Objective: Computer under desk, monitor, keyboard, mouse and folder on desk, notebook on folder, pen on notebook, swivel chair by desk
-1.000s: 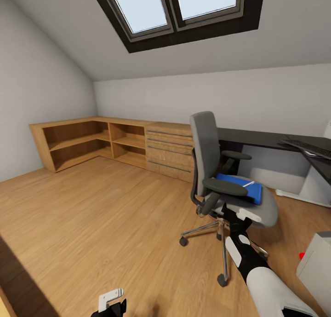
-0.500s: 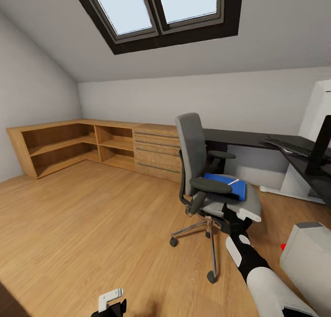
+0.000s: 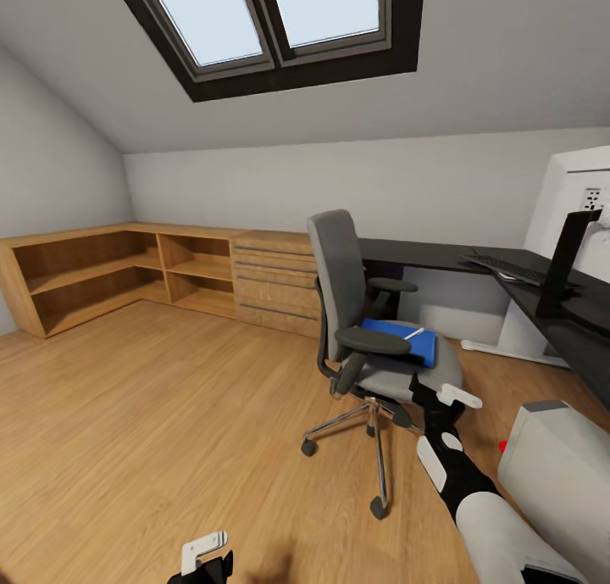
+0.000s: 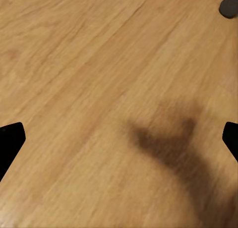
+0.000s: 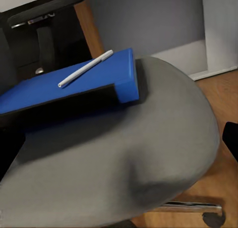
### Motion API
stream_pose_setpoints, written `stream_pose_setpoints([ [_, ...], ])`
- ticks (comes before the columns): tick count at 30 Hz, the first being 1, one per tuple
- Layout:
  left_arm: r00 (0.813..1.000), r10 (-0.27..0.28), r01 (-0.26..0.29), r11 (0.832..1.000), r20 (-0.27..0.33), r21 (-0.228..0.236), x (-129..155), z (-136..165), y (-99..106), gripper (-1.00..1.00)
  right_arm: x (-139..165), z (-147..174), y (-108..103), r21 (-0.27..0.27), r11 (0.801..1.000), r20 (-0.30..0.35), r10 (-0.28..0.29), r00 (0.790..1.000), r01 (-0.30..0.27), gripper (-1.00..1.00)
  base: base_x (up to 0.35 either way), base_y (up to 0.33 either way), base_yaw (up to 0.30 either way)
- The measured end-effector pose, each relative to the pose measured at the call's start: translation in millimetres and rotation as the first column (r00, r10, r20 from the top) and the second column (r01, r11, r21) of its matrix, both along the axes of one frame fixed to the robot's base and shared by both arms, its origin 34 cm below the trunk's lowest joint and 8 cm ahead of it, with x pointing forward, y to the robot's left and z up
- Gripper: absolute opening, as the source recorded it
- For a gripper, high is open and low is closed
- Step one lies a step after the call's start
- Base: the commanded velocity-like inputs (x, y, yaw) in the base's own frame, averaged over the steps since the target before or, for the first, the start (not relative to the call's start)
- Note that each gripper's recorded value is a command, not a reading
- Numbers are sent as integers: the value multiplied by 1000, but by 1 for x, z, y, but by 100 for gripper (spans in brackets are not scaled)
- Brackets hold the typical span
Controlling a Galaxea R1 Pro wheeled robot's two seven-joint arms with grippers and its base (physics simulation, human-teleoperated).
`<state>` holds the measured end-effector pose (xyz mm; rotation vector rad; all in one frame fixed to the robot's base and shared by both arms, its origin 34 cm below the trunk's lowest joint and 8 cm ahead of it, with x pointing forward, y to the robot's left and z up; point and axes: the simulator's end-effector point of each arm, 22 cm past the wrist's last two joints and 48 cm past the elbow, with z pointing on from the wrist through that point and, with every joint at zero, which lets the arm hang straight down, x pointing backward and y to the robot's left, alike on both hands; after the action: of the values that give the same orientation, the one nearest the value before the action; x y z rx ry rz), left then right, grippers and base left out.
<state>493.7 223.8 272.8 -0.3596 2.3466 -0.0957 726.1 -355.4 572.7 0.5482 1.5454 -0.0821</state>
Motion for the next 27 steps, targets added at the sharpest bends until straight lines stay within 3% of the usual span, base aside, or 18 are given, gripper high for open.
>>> stream_pose_setpoints([
  [8,1000,0,0,1000,0,0,0,0,0,100,5,4,11,-12,998,17,65,998,-65,100,0,0,-60],
  [27,1000,1,-1,1000,-1,0,0,0,0,100,5,-2,14,-8,997,7,78,997,-78,100,0,0,-43],
])
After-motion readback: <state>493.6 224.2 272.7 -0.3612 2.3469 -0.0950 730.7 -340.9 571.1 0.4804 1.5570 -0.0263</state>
